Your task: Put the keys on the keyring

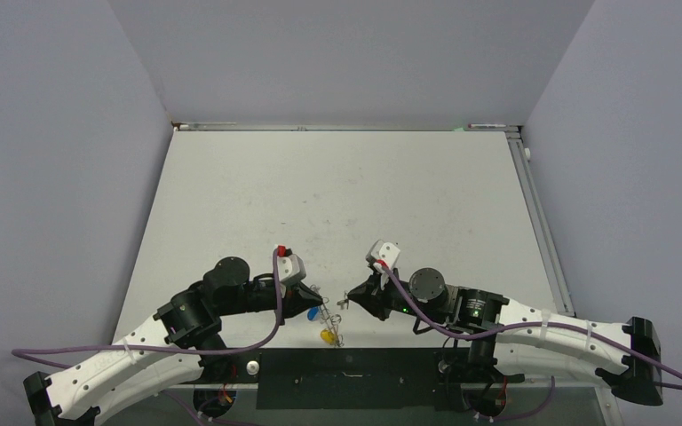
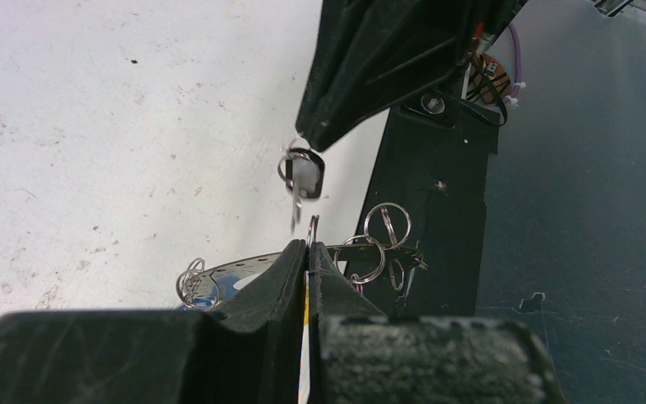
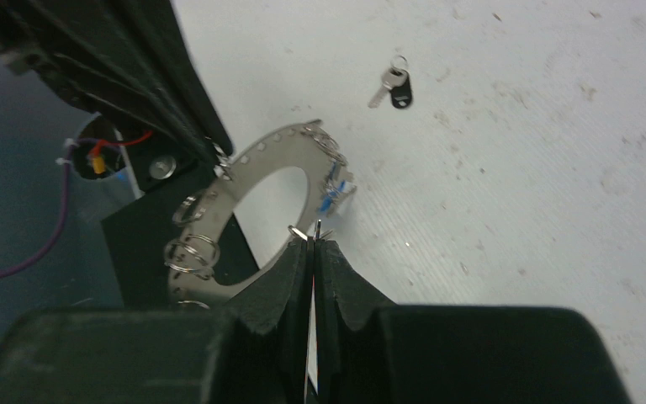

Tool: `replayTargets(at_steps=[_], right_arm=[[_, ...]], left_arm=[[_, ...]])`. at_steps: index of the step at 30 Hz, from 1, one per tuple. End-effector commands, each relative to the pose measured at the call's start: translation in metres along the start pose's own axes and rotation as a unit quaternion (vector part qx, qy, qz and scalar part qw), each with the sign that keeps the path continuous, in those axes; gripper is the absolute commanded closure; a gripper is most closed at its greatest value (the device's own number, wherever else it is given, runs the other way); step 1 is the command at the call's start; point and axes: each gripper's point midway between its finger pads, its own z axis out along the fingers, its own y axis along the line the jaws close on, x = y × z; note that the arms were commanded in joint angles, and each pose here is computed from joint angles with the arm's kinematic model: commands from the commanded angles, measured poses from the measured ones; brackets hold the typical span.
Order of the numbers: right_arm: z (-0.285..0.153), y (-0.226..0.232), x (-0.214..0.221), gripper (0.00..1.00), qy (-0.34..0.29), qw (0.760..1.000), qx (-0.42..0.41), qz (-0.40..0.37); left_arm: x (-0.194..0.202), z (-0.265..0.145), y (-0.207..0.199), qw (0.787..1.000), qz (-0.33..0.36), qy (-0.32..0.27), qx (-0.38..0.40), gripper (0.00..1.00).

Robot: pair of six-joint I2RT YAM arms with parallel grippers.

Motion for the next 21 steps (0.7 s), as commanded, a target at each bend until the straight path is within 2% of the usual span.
replayTargets(at_steps=[1,8,21], right_arm=[[-0.005,0.056,-0.062,0.95,-0.096,0.986,-0.128,-0.051],[-0.007,0.076,-0.069,0.95,-0.096,0.973,-0.175,-0.116],[-0.014,0.062,-0.068,0.95,-0.105,0.978,-0.141,-0.111]], left_arm=[[-0.024,0.000,-0.007,0.998,0.026,-0.047,0.018,1.00],[-0.026,-0.002,-0.009,0.998,0.030,-0.052,0.020,1.00],[-0.024,0.000,-0.008,0.998,0.028,-0.049,0.017,1.00]])
